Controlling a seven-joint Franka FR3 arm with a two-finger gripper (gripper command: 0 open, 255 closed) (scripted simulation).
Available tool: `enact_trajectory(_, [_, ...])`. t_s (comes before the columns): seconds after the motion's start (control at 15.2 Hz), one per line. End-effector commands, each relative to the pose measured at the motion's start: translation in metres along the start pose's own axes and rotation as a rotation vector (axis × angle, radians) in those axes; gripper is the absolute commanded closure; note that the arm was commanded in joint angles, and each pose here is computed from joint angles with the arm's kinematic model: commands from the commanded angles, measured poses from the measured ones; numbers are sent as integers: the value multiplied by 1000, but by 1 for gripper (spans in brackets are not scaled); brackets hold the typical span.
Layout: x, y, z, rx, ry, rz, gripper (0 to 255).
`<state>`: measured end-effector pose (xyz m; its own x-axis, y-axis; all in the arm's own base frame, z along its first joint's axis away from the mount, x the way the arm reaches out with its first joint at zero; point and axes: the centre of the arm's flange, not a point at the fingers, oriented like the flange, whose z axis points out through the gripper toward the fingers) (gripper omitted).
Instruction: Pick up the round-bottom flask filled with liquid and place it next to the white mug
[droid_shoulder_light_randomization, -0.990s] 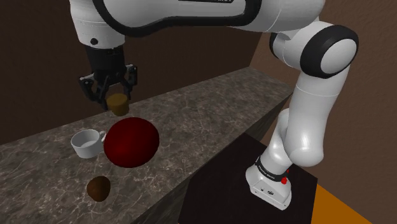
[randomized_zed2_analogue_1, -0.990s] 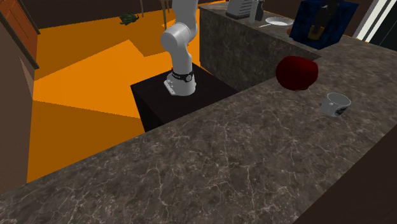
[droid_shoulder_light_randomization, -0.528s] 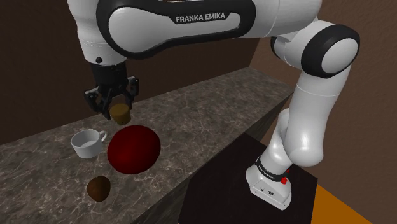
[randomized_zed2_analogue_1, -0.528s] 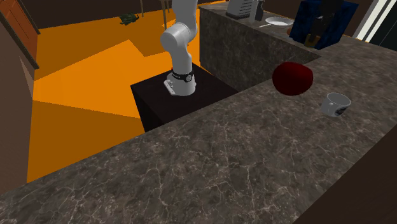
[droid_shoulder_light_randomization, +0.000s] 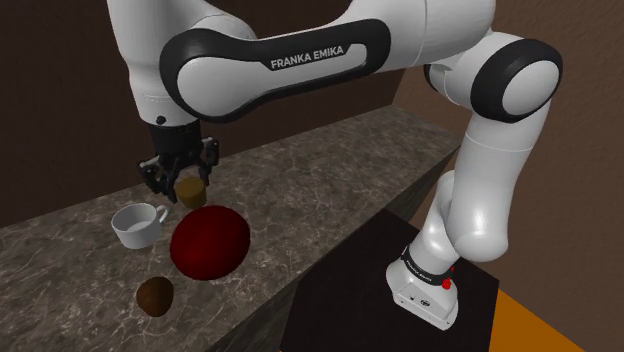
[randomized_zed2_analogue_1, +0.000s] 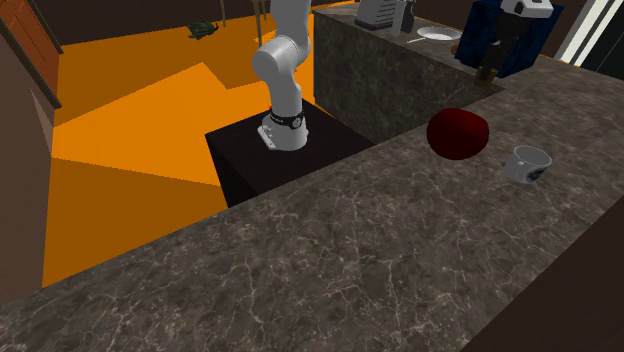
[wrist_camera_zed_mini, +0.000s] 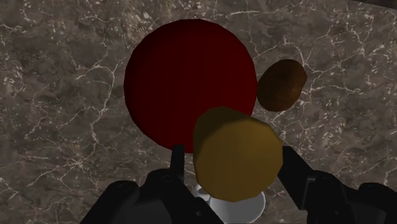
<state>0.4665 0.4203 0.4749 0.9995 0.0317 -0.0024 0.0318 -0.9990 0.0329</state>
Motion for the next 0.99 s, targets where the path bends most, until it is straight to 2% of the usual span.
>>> enact_trajectory(0.0, [0,0,0,3,4,0,255])
enact_trajectory(0.33, [0,0,0,3,4,0,255])
enact_trajectory(0.4, [0,0,-1,3,4,0,0])
enact_trajectory(0.73, [0,0,0,3,4,0,0])
enact_trajectory(0.92, [0,0,-40,3,4,0,0])
